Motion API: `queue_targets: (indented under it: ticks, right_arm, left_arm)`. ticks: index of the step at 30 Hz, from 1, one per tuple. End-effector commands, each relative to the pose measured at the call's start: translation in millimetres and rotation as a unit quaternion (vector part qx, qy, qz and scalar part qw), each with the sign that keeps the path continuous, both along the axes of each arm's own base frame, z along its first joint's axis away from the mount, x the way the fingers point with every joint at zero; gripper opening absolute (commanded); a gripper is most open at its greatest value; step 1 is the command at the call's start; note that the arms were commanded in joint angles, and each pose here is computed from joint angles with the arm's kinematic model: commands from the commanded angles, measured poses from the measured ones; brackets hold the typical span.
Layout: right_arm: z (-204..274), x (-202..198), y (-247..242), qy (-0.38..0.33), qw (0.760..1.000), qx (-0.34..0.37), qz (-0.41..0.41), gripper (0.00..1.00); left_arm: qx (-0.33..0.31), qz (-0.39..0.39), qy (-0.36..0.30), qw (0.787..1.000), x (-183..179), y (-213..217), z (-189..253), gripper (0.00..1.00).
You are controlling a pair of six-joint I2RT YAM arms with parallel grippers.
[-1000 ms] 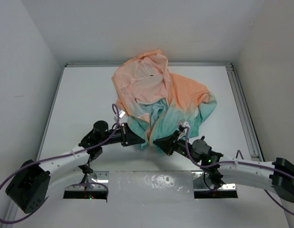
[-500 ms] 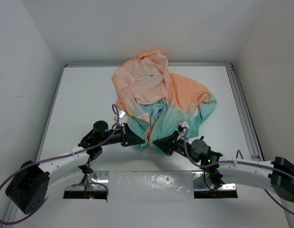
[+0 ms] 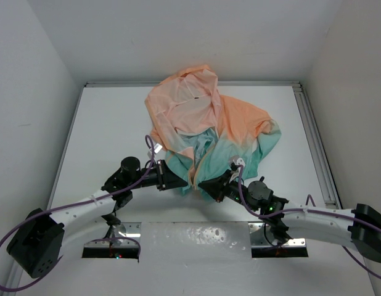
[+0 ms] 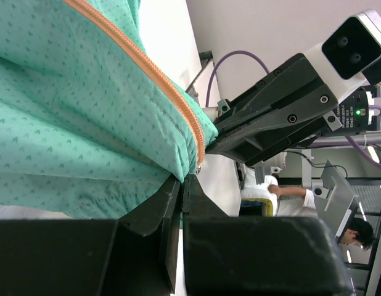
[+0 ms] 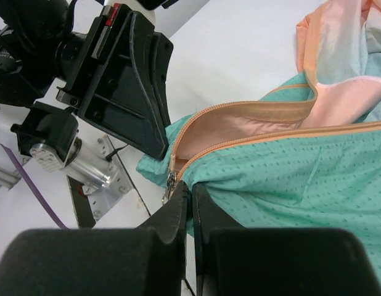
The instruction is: Zip up the jacket
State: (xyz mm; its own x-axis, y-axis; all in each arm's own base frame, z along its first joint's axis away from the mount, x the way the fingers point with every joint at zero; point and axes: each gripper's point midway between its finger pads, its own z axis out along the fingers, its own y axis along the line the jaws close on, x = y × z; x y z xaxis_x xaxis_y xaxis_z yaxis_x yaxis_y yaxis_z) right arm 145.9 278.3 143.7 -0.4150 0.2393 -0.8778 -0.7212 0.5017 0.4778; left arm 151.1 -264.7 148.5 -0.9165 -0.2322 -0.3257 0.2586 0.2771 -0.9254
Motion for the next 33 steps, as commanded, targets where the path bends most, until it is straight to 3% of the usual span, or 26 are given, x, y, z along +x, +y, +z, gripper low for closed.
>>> queue_targets:
  ticks: [1,33]
  right_arm:
    - [28.5,3.4,5.7,-0.029,0.999,0.033,0.001,0.00]
    - [34.2,-0.5,8.1,-0.030,0.999,0.044,0.012,0.00]
  left_arm:
    - [-0.018,0.001,-0.036,0.999,6.2,-1.3,19.2,0.00]
    - [-0.010,0.019,-0.024,0.999,9.5,1.5,9.6,0.00]
